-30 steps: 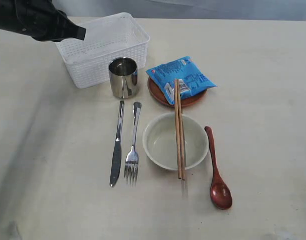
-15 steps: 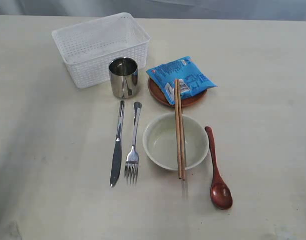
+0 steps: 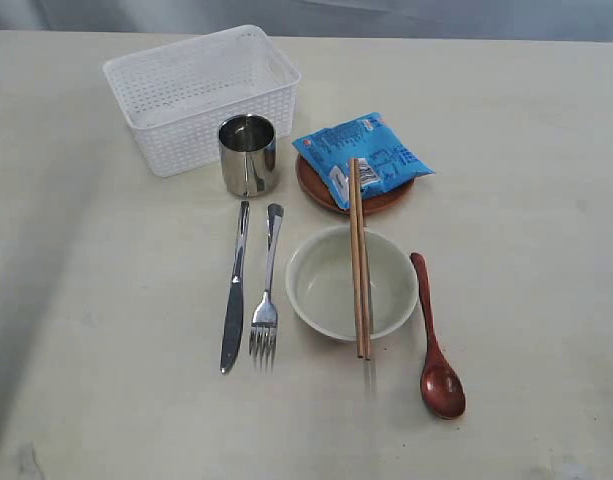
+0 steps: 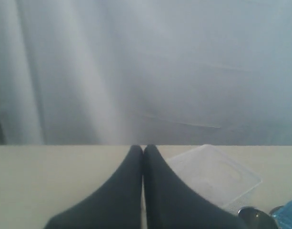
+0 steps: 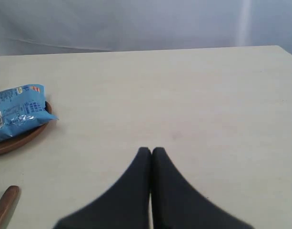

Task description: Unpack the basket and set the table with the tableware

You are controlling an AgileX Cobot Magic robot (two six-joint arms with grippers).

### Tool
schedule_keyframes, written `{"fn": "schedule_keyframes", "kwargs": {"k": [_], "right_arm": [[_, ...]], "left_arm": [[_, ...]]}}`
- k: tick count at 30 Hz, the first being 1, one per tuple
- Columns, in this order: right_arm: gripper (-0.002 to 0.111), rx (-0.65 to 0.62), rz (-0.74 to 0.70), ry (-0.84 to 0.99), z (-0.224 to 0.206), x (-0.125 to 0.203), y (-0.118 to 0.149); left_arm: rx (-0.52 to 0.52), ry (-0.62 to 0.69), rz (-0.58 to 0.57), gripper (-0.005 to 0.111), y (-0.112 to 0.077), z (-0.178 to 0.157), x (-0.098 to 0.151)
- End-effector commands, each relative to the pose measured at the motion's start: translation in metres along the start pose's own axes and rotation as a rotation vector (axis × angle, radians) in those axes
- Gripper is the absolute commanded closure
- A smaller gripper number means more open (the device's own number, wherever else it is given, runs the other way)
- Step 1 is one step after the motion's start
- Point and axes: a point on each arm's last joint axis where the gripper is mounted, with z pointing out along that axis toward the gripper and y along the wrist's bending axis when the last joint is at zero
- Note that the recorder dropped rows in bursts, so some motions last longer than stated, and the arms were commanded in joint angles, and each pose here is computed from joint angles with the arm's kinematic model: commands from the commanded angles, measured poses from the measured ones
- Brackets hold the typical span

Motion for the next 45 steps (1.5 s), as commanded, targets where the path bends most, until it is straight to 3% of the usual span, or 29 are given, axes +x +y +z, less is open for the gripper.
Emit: {"fn": "schedule_keyframes", "kwargs": {"k": [1,6,19,42,45], "right_arm": [[0.109,0.005,0.004,-0.004,0.000,0.001,0.000],[0.109,0.005,0.004,-0.004,0.000,0.001,0.000],[0.109,0.005,0.004,-0.004,0.000,0.001,0.000],[0.109,0.005,0.004,-0.004,0.000,0.001,0.000],[0.109,0.005,0.004,-0.004,0.000,0.001,0.000]], "left_arm": [[-0.080,0.003,-0.055,0.107,0.008,-0.013,0.036],[-0.101,-0.018,-0.053,0.107,0.010,-0.027,0.059],[-0.101,-0.086,-0.042,0.107,0.010,-0.047,0.091],[-0.085,-0.090,0.001,0.107,0.008,-0.049,0.093],[-0.053,0.010,0.105,0.107,0.005,-0.049,0.101]]}}
